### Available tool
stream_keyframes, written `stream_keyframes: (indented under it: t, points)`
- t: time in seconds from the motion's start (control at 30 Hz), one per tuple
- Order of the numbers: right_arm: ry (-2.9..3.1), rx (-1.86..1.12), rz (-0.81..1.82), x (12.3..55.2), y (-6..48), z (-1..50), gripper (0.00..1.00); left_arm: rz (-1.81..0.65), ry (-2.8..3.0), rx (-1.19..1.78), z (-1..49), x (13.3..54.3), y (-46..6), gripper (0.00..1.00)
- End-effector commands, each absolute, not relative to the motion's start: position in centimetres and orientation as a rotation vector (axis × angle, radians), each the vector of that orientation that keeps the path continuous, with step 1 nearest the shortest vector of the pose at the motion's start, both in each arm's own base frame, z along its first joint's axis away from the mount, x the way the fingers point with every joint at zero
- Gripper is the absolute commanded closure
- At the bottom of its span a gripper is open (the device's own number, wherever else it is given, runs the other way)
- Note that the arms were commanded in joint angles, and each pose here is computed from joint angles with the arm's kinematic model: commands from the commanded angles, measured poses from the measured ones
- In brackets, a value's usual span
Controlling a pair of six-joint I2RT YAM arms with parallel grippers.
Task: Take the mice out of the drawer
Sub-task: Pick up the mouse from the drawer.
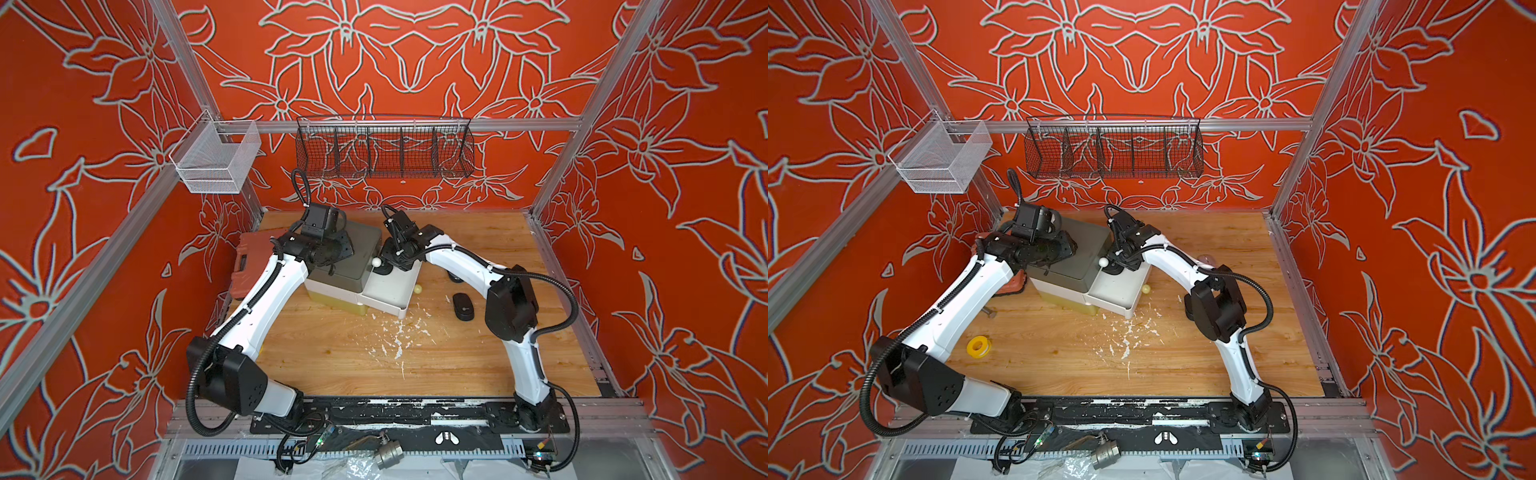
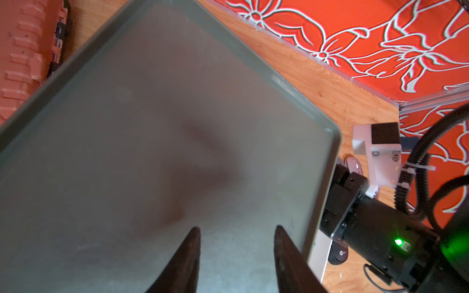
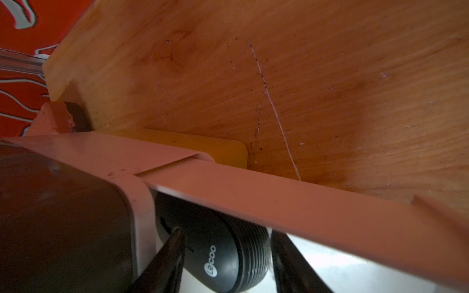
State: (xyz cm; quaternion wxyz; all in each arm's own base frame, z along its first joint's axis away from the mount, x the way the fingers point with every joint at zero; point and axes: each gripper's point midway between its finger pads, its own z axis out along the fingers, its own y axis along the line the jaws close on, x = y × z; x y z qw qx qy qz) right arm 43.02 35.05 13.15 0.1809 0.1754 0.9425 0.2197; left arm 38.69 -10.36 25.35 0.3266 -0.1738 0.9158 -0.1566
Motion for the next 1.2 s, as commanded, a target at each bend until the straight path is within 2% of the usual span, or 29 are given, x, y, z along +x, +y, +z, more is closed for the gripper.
stream_keyframes:
  t: [0.0, 0.43, 0.6, 0.77, 0.93, 1.17]
  points:
    - [2.718, 0.534, 0.559, 42.2, 35.1, 11.1, 0.44, -0.378, 2.394, -0.513, 24.6, 39.0, -9.7, 0.57]
    - [2.747, 0.530, 0.329, 38.5, 29.9, 10.7, 0.47, -0.294, 2.385, -0.627, 22.8, 38.7, -8.0, 0.61]
    - [2.695, 0.443, 0.355, 38.1, 29.7, 13.6, 0.48, -0.319, 2.376, -0.618, 23.2, 38.8, -8.2, 0.61]
    - [2.680, 0.121, 0.401, 38.1, 30.8, 16.3, 0.40, -0.356, 2.375, -0.585, 23.9, 38.6, -8.7, 0.61]
    - [2.719, -0.405, 0.432, 36.4, 32.2, 16.1, 0.30, -0.395, 2.353, -0.554, 25.5, 38.0, -9.0, 0.60]
    - [2.660, -0.861, 0.436, 35.2, 32.4, 15.4, 0.21, -0.442, 2.352, -0.516, 26.3, 36.2, -9.3, 0.59]
